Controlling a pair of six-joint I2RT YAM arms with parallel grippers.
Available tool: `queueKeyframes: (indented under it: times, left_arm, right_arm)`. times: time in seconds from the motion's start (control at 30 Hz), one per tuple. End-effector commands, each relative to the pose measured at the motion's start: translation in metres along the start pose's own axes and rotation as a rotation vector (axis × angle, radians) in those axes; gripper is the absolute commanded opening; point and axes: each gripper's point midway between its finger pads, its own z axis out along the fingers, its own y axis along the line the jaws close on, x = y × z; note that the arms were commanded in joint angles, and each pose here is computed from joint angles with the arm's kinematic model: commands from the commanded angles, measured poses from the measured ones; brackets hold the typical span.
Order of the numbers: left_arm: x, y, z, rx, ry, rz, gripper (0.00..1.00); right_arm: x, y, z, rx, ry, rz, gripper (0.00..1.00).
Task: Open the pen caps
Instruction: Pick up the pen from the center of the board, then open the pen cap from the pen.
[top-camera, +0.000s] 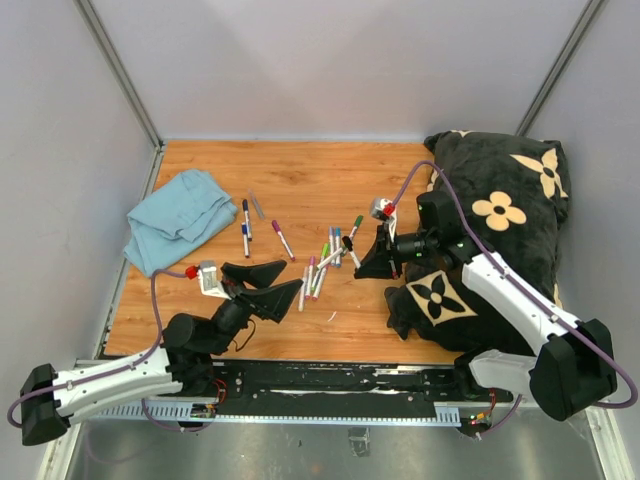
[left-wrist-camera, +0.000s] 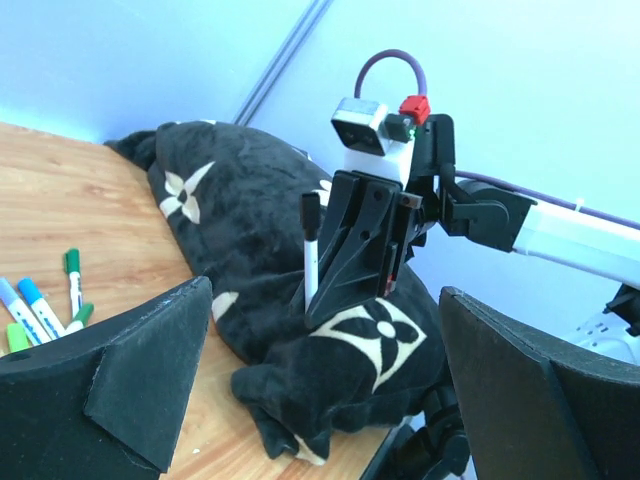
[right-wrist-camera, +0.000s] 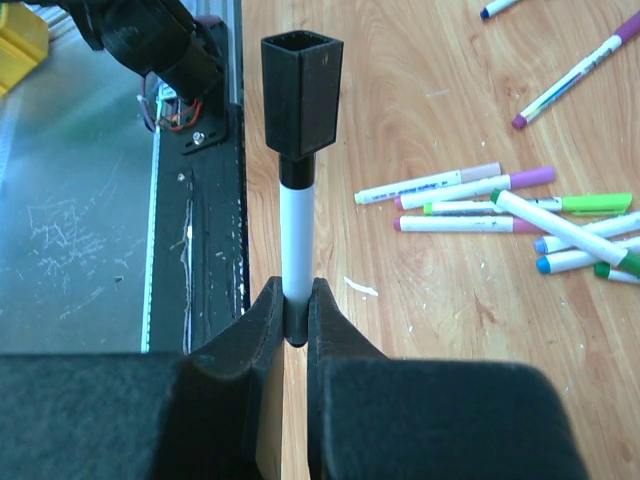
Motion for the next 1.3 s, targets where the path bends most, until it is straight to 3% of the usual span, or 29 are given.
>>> queueKeyframes:
  times: [0.0,0.27,0.43,0.77,1.27]
  left_arm:
    - [0.002,0.004,-0.005,0.007,0.025,0.110,0.99]
    - [0.014,0.009,0.002,-0.023,0.086,0.170,0.99]
    - [0.027,0.036,0.013,-0.125,0.157,0.237,0.99]
    - [0.018,0.038,0.014,0.067,0.132,-0.027,0.99]
    - [0.018,0.034,0.014,0.082,0.128,-0.140,0.99]
  right_arm:
    - [0.008,-0.008,-0.005,0.037,0.070,-0.064,0.01]
    - [0.017,-0.020,-0.009,0.092,0.127,-0.093,0.01]
    - [0.020,-0.025,-0.011,0.115,0.154,-0.110,0.02]
    - [0.026,-0.033,-0.011,0.132,0.187,-0.106,0.02]
    - [0.027,-0.033,-0.010,0.126,0.190,-0.089,0.04]
